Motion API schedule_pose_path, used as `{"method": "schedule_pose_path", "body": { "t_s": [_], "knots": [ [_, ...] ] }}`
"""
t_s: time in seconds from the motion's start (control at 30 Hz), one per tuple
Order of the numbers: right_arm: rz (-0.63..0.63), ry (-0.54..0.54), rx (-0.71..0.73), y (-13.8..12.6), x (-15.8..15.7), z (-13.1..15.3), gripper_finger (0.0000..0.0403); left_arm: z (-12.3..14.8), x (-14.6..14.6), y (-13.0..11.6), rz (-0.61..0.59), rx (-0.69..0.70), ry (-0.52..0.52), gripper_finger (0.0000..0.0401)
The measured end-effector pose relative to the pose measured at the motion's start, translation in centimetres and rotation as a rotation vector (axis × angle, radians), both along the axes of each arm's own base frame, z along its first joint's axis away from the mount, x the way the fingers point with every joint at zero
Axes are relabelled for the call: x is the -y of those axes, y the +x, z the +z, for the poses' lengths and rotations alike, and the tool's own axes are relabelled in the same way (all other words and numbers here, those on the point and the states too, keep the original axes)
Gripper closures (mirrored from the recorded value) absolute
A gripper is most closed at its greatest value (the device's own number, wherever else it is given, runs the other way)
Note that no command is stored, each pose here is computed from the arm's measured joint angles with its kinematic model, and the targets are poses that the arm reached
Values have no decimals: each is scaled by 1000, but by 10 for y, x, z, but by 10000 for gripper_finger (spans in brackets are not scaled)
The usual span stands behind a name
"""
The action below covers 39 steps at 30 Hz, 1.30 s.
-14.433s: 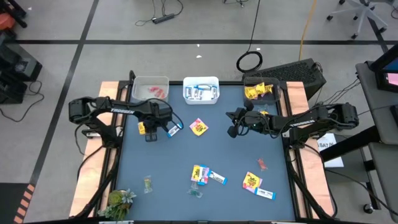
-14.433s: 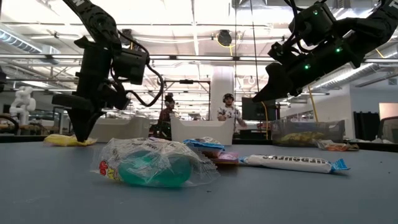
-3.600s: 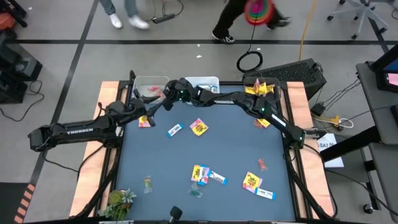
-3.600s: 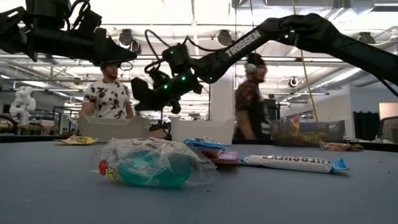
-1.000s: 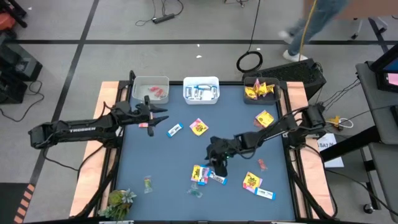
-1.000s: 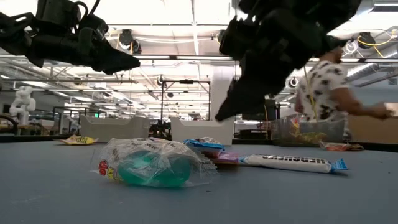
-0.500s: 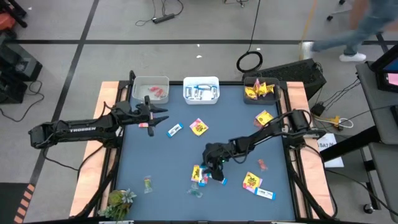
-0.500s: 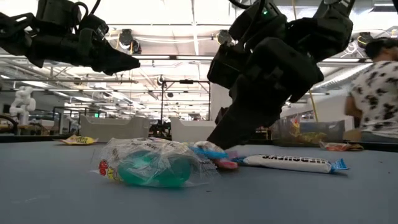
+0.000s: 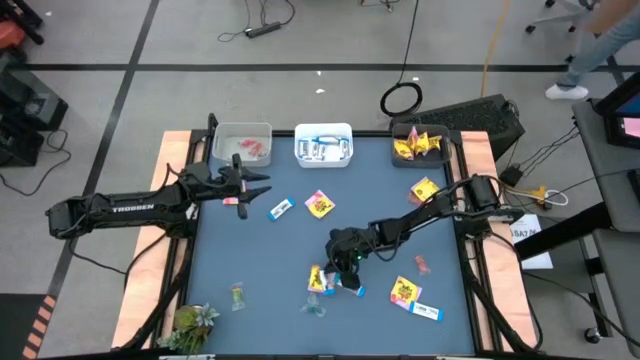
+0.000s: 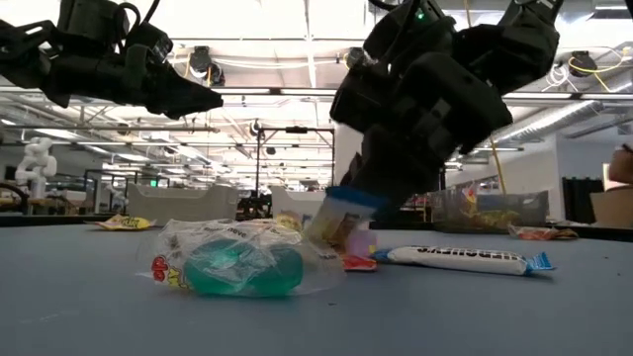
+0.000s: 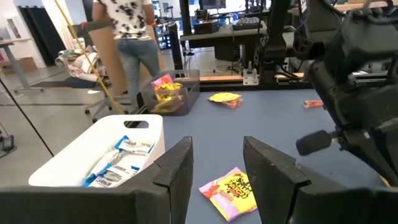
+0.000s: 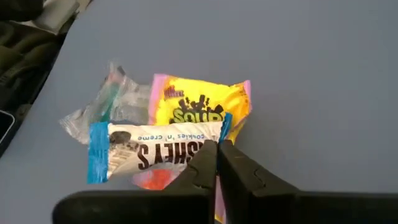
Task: Sort candy
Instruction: Put the white chocolate into the white bin, then put the yellow candy into the black bin
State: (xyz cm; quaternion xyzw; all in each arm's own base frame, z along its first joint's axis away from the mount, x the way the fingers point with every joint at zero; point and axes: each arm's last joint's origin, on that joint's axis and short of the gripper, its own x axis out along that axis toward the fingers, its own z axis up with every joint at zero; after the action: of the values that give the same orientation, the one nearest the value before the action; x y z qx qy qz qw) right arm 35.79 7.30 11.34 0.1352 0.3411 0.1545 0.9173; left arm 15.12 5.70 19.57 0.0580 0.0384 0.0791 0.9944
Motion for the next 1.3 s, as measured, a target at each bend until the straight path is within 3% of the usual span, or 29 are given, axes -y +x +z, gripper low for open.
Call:
{"method": "schedule_pose_path", "body": {
  "t_s": [0.17, 0.4, 0.6, 0.87, 1.07, 1.3],
  "knots": [
    [-41, -67, 45, -4, 21, 30, 394, 0, 0, 0, 0, 0, 0, 253],
    [-228, -228, 134, -15, 75, 76, 402, 0, 0, 0, 0, 0, 0, 253],
    [-299, -190, 126, -18, 107, 79, 402, 0, 0, 0, 0, 0, 0, 253],
    [-234, -101, 154, -16, 86, 83, 403, 0, 0, 0, 1, 0, 0, 253],
    [-425, -133, 258, -12, 101, 95, 403, 0, 0, 0, -2, 1, -1, 253],
    [-677, -210, 323, -19, 159, 102, 403, 0, 1, 0, -6, 1, -1, 253]
  ]
}}
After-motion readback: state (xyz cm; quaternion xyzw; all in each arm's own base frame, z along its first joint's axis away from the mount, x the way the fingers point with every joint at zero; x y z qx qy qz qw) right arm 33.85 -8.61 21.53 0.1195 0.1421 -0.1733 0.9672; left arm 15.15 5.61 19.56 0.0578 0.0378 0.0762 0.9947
